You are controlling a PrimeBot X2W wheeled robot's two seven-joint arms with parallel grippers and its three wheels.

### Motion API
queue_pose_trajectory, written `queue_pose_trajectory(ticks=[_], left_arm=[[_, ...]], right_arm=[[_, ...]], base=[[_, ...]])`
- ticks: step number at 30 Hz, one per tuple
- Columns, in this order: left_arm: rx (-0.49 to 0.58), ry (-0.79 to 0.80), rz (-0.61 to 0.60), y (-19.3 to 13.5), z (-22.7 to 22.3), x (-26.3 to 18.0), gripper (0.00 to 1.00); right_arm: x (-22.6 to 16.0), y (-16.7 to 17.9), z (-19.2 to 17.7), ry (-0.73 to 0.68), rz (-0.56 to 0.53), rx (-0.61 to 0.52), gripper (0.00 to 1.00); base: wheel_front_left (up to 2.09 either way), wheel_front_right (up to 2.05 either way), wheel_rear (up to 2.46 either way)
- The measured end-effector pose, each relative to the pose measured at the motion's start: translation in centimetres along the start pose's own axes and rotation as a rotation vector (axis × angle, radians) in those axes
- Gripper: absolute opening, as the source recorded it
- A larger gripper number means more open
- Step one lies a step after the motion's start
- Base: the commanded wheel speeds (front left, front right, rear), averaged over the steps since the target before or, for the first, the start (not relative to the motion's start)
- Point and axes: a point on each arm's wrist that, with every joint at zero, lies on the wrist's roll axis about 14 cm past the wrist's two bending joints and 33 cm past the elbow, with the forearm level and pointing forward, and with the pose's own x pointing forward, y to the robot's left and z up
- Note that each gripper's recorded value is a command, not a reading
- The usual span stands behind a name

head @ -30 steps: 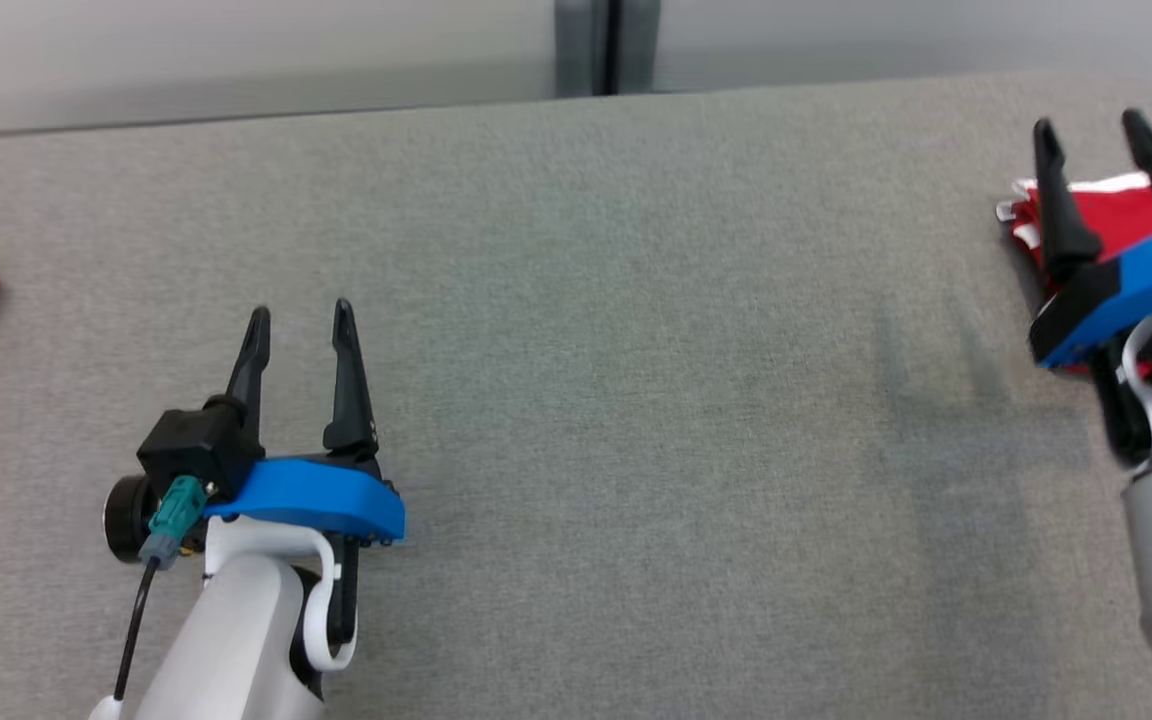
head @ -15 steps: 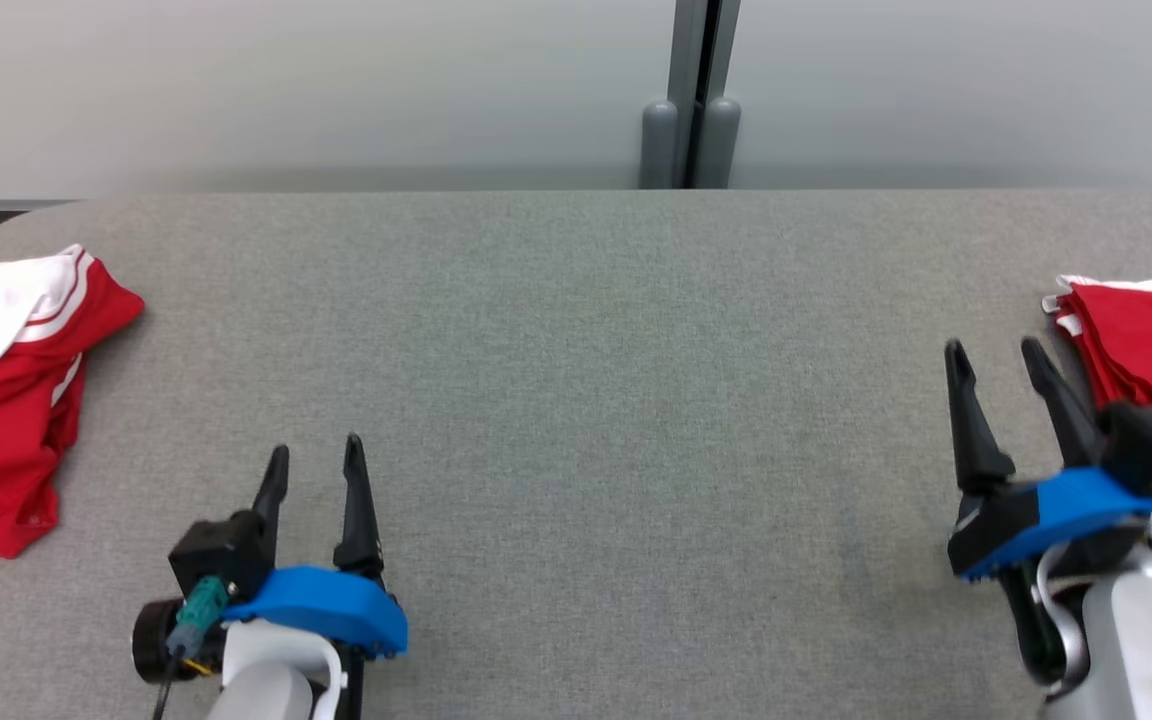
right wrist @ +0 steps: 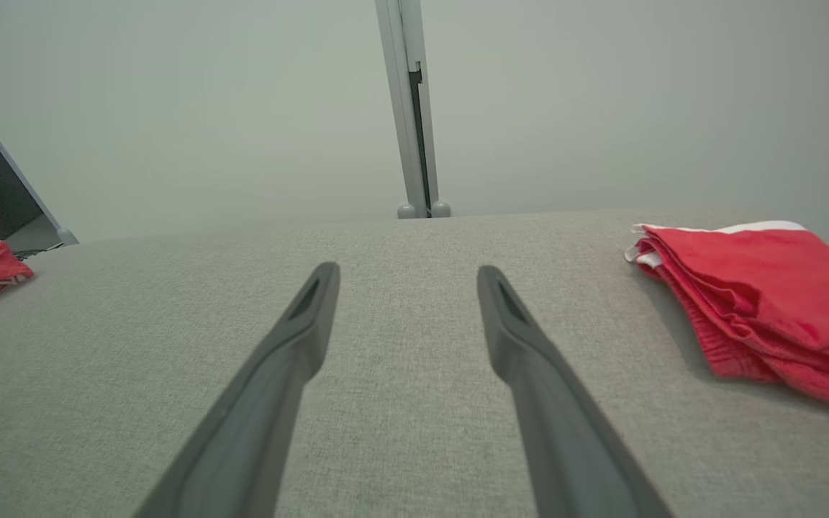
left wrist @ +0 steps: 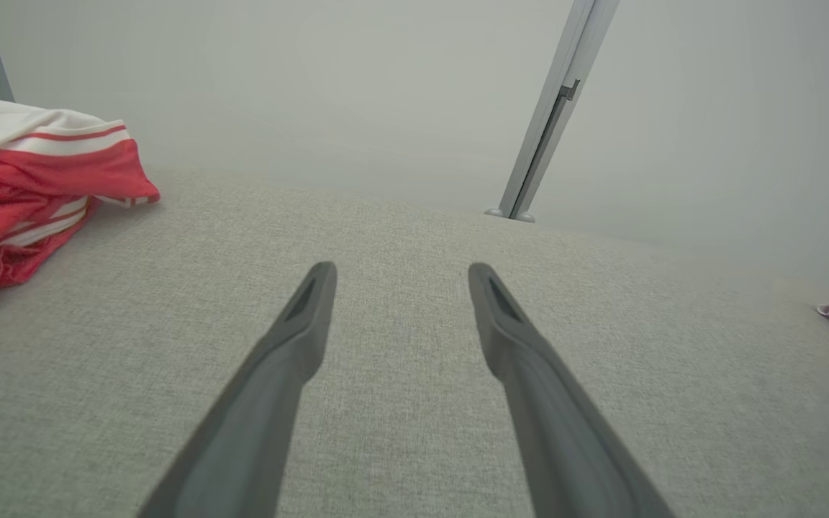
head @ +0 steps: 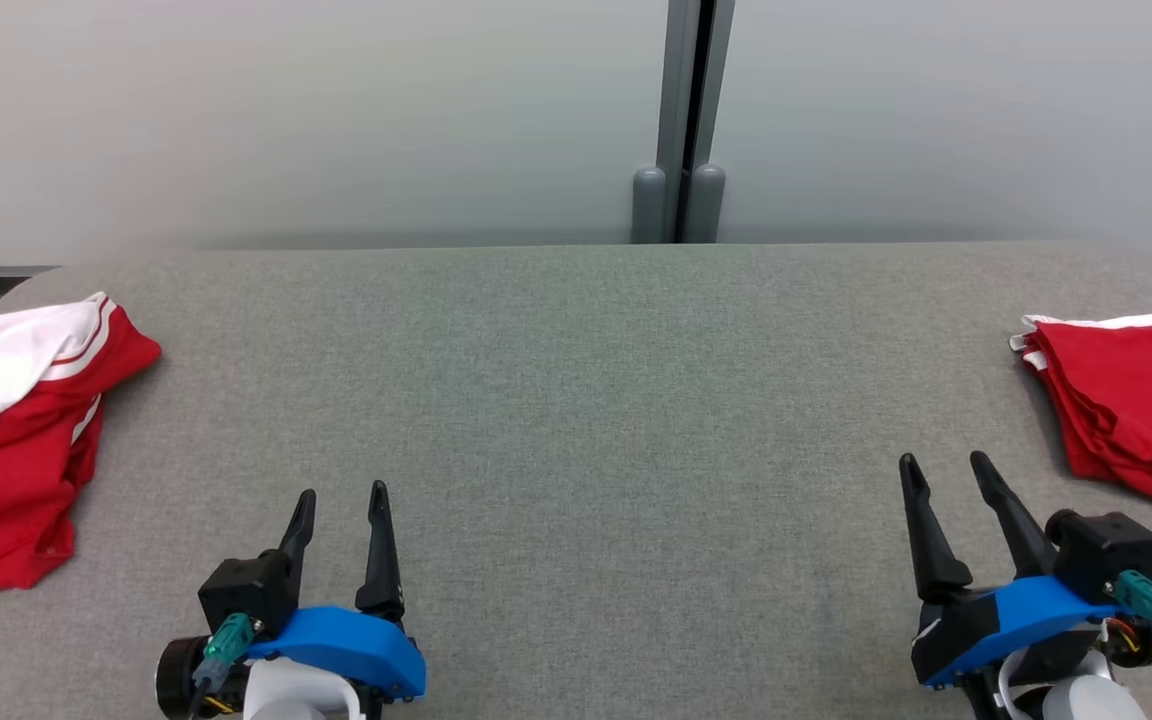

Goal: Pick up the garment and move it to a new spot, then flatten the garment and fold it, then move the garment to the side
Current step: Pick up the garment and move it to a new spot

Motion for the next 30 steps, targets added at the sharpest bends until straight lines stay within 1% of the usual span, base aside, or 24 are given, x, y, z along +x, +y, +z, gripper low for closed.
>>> queue_pose_trajectory(ticks=[9, 20, 25, 28, 30], left_arm=[[0.003, -0.008, -0.021, -0.8, 0.3, 0.0, 1.0], [0.006, -0.008, -0.009, -0.3, 0.3, 0.0, 1.0], [0.004, -0.035, 0.031, 1.0, 1.1, -1.0, 1.0], [0.003, -0.062, 0.075, 2.4, 1.9, -2.0, 1.0], [0.001, -0.082, 0.116, 3.8, 2.5, -2.9, 1.0]], right_arm=[[-0.5, 0.0, -0.5, 0.004, -0.001, 0.017, 1.0], [-0.3, 0.6, -1.2, 0.02, 0.015, 0.015, 1.0], [0.4, 2.2, -0.8, 0.007, 0.06, 0.014, 1.0], [1.2, 4.1, -0.5, 0.0, 0.113, 0.011, 1.0], [1.7, 6.0, -0.4, -0.001, 0.168, 0.015, 1.0]], base=[[0.0, 0.0, 0.0], [0.0, 0.0, 0.0], [0.0, 0.0, 0.0], [0.0, 0.0, 0.0], [0.0, 0.0, 0.0]])
